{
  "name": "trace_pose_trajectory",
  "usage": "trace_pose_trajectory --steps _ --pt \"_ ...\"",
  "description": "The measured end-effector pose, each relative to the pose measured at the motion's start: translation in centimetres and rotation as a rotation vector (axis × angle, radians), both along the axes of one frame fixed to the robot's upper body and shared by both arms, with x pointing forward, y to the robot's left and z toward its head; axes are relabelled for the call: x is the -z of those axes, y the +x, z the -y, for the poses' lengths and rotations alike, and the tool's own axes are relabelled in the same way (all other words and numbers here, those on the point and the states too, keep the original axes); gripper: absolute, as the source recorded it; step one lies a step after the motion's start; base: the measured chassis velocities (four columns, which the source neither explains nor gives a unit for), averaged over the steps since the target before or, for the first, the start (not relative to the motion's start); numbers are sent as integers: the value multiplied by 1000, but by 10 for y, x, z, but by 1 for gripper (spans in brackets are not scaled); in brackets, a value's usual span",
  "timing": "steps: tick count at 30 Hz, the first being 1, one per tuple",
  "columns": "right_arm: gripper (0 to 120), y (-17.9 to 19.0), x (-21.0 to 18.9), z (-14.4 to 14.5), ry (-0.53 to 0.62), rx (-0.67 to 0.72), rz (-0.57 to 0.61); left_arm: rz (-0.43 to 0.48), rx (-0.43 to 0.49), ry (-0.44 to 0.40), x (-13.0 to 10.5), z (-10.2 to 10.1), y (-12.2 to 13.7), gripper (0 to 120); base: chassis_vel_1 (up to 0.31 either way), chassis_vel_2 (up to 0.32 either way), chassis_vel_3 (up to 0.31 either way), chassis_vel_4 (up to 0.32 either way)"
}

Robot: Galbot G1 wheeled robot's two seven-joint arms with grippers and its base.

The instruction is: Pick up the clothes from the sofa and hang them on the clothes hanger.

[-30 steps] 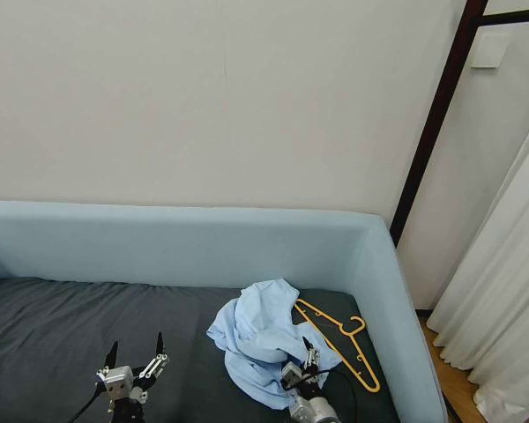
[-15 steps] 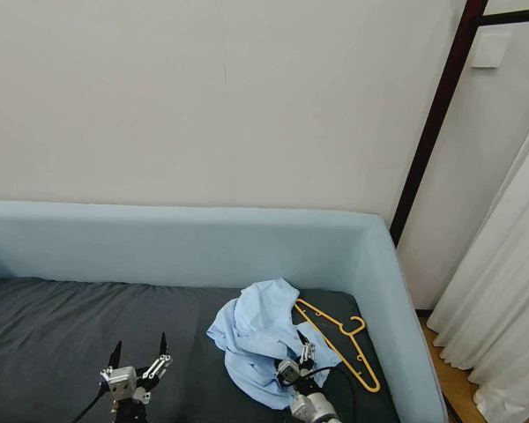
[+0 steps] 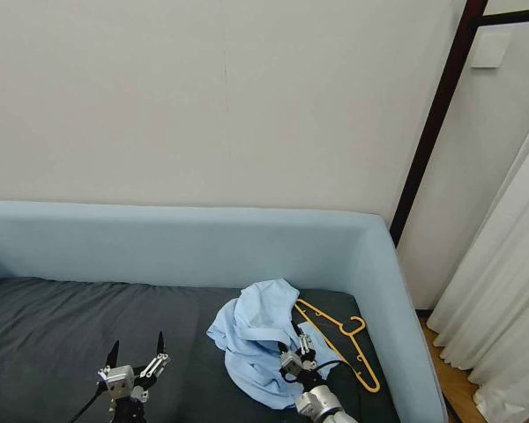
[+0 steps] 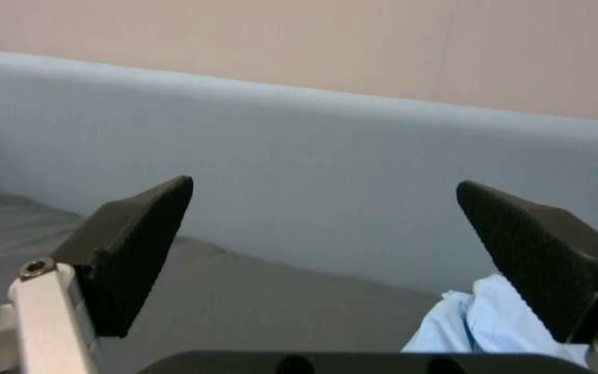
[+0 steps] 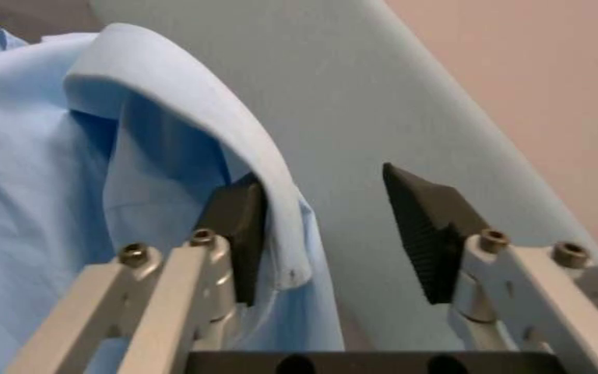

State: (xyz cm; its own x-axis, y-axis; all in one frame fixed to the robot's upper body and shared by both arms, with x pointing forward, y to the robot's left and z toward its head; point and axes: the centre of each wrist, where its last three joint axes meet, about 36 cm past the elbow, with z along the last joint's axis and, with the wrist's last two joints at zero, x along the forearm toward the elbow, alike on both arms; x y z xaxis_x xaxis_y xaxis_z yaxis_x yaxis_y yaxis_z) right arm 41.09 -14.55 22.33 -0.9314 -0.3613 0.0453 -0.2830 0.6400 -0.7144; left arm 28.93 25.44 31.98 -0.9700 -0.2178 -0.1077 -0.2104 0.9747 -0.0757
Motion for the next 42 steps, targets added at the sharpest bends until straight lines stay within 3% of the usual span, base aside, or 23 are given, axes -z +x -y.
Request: trace_pose_trajectory --steps 9,10,13,21,23,25,29,35,42 --pt "13 -1 -6 9 53 -49 32 -4 0 -2 3 -1 3 100 0 0 0 0" --pt "5 1 -11 10 81 -59 42 -6 3 -5 5 0 4 100 0 0 0 0" --pt "0 4 -20 11 125 -82 55 -6 8 -11 6 1 6 100 0 0 0 0" --pt "0 24 -56 22 290 -196 23 16 58 -29 9 7 13 100 0 0 0 0" --pt "0 35 -82 23 419 -261 5 65 124 -58 9 11 22 100 0 0 0 0" --pt "0 39 -94 22 474 -285 -1 82 153 -63 10 11 26 100 0 0 0 0" --pt "0 52 -145 18 662 -369 -14 127 295 -25 27 6 47 100 0 0 0 0" --pt "0 65 -190 17 708 -501 1 129 387 52 48 11 66 100 0 0 0 0" --pt "0 59 -206 5 722 -584 3 110 420 70 70 30 66 100 0 0 0 0"
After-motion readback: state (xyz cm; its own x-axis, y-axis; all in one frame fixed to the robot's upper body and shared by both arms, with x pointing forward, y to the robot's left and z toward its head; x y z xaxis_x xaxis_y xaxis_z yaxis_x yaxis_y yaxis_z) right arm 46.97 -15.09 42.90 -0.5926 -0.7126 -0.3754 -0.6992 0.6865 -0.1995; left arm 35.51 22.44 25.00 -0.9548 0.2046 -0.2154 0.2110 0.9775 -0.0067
